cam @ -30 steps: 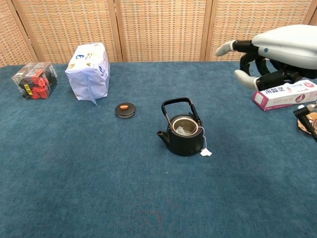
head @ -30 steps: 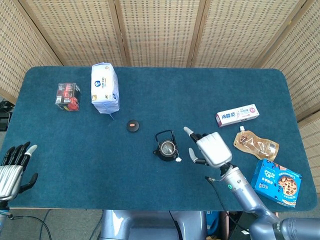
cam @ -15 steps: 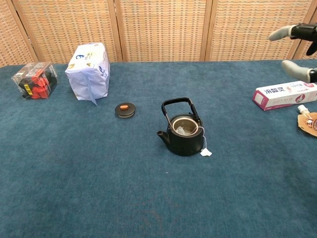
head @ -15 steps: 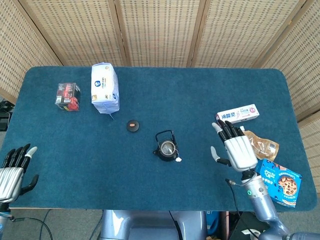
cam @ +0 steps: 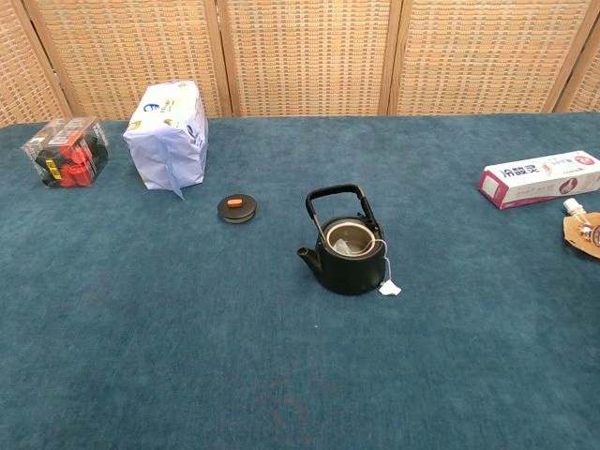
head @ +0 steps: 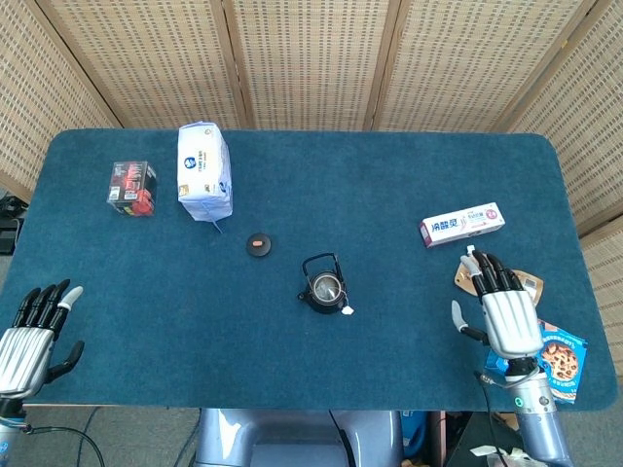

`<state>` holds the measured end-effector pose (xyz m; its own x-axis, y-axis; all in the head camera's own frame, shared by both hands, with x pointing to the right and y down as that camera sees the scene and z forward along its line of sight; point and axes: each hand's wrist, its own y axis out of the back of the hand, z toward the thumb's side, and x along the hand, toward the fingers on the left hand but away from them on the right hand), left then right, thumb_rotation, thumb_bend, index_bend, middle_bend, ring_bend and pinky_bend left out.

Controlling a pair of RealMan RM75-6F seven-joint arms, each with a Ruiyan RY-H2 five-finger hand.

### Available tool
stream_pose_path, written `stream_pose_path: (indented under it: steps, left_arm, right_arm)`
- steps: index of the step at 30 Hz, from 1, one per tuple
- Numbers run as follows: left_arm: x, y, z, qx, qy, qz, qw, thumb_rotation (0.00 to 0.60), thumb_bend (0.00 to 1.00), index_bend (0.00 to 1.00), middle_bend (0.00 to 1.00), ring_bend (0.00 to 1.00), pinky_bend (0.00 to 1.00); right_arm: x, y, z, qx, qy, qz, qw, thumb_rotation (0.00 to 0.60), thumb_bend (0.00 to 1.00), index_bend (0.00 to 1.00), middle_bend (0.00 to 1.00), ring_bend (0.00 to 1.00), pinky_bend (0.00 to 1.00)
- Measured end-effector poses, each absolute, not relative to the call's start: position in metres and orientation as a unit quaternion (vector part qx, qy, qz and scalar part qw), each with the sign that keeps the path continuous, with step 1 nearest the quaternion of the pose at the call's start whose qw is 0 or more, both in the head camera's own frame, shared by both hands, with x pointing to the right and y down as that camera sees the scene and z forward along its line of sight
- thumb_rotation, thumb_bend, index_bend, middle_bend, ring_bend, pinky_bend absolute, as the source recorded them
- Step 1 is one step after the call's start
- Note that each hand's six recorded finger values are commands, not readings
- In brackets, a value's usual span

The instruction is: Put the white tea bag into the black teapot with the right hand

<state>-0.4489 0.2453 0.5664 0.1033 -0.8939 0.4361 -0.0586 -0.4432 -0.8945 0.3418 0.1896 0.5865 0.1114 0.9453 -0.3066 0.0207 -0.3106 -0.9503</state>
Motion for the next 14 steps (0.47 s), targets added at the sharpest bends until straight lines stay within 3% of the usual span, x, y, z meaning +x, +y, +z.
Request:
stream_pose_path:
  steps: [14]
  left_arm:
    - [-0.4456, 0.2431, 0.5641, -0.643, 0.373, -0.547, 0.385, 0.6, 0.41, 0.0, 0.0, 0.0, 0.0]
  right_arm:
    - [0.3513, 0.2008, 0.5868, -0.584, -0.392, 0.549, 0.451, 0.17, 0.62, 0.12, 0.15, 0.1, 0.24]
